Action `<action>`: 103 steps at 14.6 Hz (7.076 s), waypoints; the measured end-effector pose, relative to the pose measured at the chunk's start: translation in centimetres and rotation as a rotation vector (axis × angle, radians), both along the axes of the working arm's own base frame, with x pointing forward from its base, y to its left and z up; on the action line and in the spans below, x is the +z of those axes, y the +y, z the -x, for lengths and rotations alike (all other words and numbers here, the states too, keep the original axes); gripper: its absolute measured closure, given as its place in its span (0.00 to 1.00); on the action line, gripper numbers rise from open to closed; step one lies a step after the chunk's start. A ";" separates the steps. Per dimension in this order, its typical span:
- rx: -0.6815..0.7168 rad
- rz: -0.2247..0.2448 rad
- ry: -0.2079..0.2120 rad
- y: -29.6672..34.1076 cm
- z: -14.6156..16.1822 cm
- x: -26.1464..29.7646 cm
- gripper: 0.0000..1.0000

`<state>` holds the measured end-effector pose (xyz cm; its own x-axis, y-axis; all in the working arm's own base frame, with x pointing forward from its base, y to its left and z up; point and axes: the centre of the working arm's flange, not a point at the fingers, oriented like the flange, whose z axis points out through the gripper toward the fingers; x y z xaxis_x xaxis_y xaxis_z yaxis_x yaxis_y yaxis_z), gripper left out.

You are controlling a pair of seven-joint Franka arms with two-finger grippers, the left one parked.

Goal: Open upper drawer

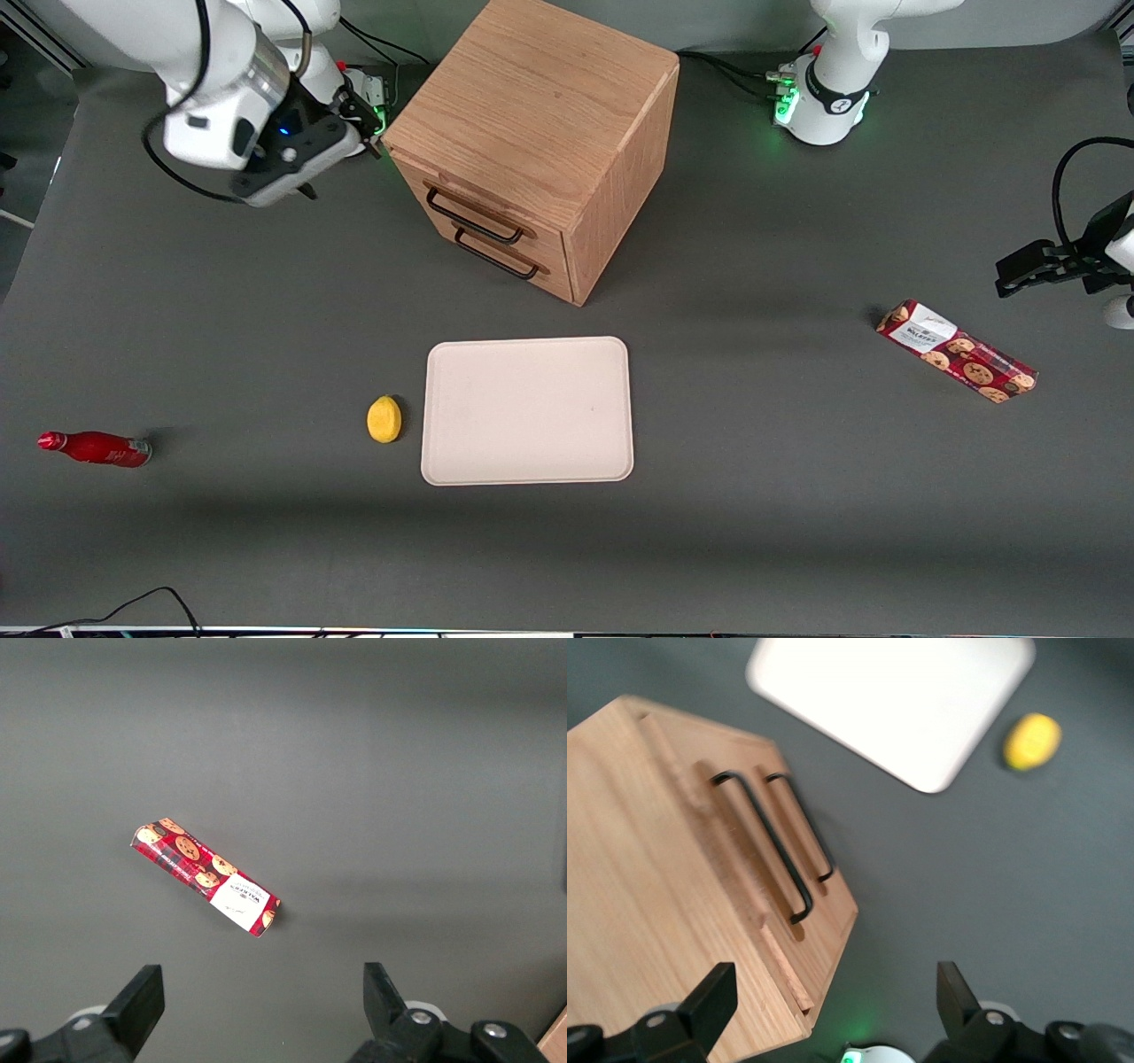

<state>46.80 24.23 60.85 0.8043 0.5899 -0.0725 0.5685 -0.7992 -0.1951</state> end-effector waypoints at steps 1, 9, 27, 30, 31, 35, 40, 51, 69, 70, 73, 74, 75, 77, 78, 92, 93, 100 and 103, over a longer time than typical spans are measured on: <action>0.074 -0.041 0.030 0.3 -0.6 -1.3 0.00; 0.276 -0.159 0.142 2.6 -3.7 -7.6 0.00; 0.255 -0.188 0.180 5.5 -3.0 -18.5 0.00; 0.259 -0.179 0.187 5.7 -2.1 -19.6 0.00; 0.261 -0.176 0.186 5.8 -1.8 -19.7 0.00; 0.255 -0.173 0.156 5.9 -1.3 -20.1 0.00; 0.239 -0.173 0.135 5.7 -1.2 -21.5 0.00; 0.236 -0.146 0.081 4.7 -3.6 -22.6 0.00; 0.232 -0.064 -0.015 -0.5 -12.8 -23.6 0.00; 0.240 -0.054 -0.027 -0.8 -13.4 -23.3 0.00; 0.250 -0.043 -0.043 -2.5 -15.3 -22.5 0.00; 0.244 -0.042 -0.052 -3.2 -16.0 -22.0 0.00; 0.239 -0.040 -0.063 -4.0 -16.6 -21.6 0.00; 0.242 -0.039 -0.073 -5.2 -17.5 -21.0 0.00; 0.241 -0.038 -0.071 -5.5 -17.8 -20.9 0.00; -0.199 0.088 -0.107 -12.8 -14.1 -0.6 0.00; -0.258 0.110 -0.096 -13.8 -12.6 0.1 0.00; -0.453 0.209 -0.023 -17.3 -1.1 -1.1 0.00; -0.517 0.186 -0.052 -20.4 -1.4 -0.3 0.00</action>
<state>48.21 3.80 60.53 0.9911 0.0978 -0.0904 0.0976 -0.9952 -0.0057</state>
